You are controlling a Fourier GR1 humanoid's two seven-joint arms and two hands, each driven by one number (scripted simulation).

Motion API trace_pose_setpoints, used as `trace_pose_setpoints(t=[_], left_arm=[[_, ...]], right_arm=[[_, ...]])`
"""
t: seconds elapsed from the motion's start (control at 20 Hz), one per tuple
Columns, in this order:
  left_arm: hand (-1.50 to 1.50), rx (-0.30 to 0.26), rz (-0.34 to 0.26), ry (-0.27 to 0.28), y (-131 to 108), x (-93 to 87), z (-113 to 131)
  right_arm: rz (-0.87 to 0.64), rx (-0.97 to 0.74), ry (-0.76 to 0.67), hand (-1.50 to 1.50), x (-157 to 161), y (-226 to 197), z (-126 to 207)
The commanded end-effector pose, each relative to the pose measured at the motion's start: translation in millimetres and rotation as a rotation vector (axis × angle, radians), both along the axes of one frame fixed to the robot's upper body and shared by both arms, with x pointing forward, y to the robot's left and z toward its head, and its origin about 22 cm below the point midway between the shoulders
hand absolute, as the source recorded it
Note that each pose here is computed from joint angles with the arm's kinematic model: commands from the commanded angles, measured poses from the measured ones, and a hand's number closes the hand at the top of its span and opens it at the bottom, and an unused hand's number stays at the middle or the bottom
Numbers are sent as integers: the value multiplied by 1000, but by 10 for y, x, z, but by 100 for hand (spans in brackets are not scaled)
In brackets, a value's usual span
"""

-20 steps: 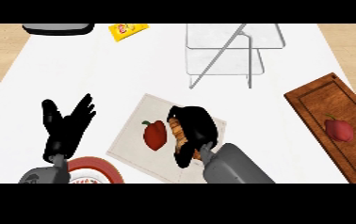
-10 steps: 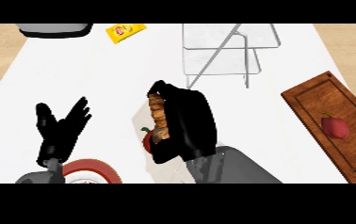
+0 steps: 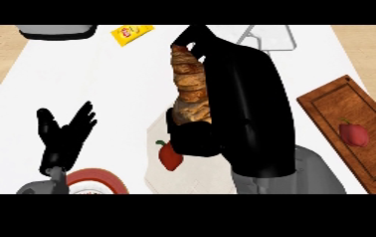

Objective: Pick the croissant from the placemat and place it in the tiered shelf

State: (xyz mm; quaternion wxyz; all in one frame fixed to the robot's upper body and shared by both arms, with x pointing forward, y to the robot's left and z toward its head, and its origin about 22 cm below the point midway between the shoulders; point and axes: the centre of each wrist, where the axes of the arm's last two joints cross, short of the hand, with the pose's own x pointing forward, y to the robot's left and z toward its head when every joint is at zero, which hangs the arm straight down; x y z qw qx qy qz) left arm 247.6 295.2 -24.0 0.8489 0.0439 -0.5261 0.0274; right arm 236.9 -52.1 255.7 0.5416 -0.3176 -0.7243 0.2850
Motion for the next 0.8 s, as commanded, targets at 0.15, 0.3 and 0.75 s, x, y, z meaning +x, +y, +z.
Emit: trace_pose_setpoints(t=[0.15, 0.3, 0.75], left_arm=[[0, 4, -24, -2, -15, 99, 10], [0, 4, -7, -13, 44, 113, 16], [0, 11, -20, -4, -81, 13, -24]], right_arm=[[-133, 46, 26, 150, 274, -158, 641], [-169, 76, -6, 150, 469, -411, 828], [-177, 44, 20, 150, 1100, -737, 1204]])
